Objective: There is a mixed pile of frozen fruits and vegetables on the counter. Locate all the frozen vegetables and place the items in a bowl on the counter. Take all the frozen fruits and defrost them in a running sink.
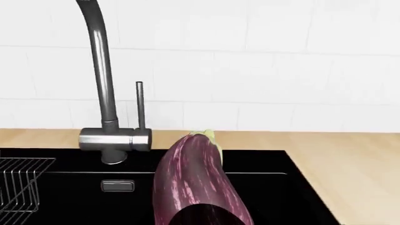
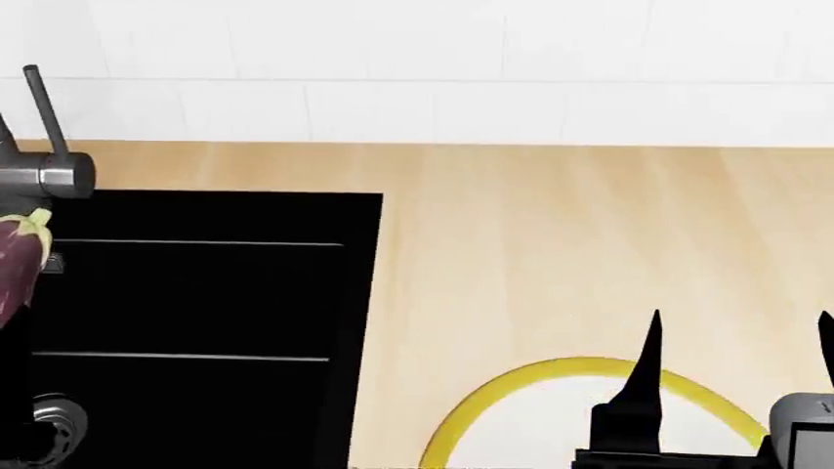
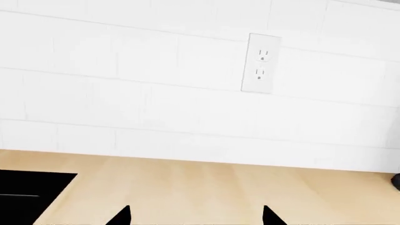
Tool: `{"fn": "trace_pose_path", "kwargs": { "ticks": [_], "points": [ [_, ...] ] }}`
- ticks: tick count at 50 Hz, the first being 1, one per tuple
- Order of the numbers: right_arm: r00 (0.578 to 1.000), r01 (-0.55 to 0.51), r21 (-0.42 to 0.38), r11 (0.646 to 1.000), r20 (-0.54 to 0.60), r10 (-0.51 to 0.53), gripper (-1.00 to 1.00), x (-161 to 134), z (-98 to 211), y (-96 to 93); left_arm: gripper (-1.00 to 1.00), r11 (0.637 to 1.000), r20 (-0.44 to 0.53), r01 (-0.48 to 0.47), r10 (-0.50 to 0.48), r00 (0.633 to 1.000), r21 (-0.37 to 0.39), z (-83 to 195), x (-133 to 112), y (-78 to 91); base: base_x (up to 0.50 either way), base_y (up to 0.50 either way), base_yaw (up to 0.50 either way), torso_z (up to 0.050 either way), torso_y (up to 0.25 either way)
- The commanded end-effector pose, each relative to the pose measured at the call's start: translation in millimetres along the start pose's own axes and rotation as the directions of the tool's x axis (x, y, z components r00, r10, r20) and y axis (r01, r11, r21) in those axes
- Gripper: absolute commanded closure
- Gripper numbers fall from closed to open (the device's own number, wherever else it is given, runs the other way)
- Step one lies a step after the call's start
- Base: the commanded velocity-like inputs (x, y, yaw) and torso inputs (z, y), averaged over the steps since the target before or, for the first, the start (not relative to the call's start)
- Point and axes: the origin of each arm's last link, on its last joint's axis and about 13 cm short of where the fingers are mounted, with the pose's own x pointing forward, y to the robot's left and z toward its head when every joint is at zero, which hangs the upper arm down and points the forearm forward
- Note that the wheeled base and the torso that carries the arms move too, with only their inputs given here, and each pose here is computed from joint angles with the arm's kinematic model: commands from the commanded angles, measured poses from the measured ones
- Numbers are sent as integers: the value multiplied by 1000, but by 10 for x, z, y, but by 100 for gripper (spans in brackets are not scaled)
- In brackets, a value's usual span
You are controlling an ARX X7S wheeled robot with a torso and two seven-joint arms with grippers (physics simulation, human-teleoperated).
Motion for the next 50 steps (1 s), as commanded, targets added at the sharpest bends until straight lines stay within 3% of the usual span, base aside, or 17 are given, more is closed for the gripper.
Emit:
{"fn": "trace_pose_path", "kwargs": {
  "ticks": [1,19,25,35,40,50],
  "points": [
    [1000,1,-3,1000,-1,-1,-100,-1,-1,-1,100,1000,6,2,-2,1000,-12,5,20,-34,-4,-500,0,0,0],
    [1000,-5,-2,1000,4,5,-100,-13,3,5,100,1000,13,25,-25,1000,-4,27,-29,-45,-1,-497,0,0,1],
    [1000,-16,-8,1000,10,16,-100,-7,0,17,100,999,15,39,-38,999,-16,43,-60,-50,0,-83,0,0,0],
    [1000,-21,-13,1000,3,22,-100,1,-19,30,100,972,-8,233,-233,972,-19,-3,-98,-390,0,0,0,0,0],
    [1000,-25,-13,1000,-4,25,-100,12,-39,30,100,939,-21,343,-344,939,-25,-31,-51,-623,0,0,0,0,0],
    [1000,-6,-12,1000,-1,6,-100,5,-28,-13,100,878,-43,478,-479,877,-35,-32,-125,-857,0,0,0,0,1]
  ]
}}
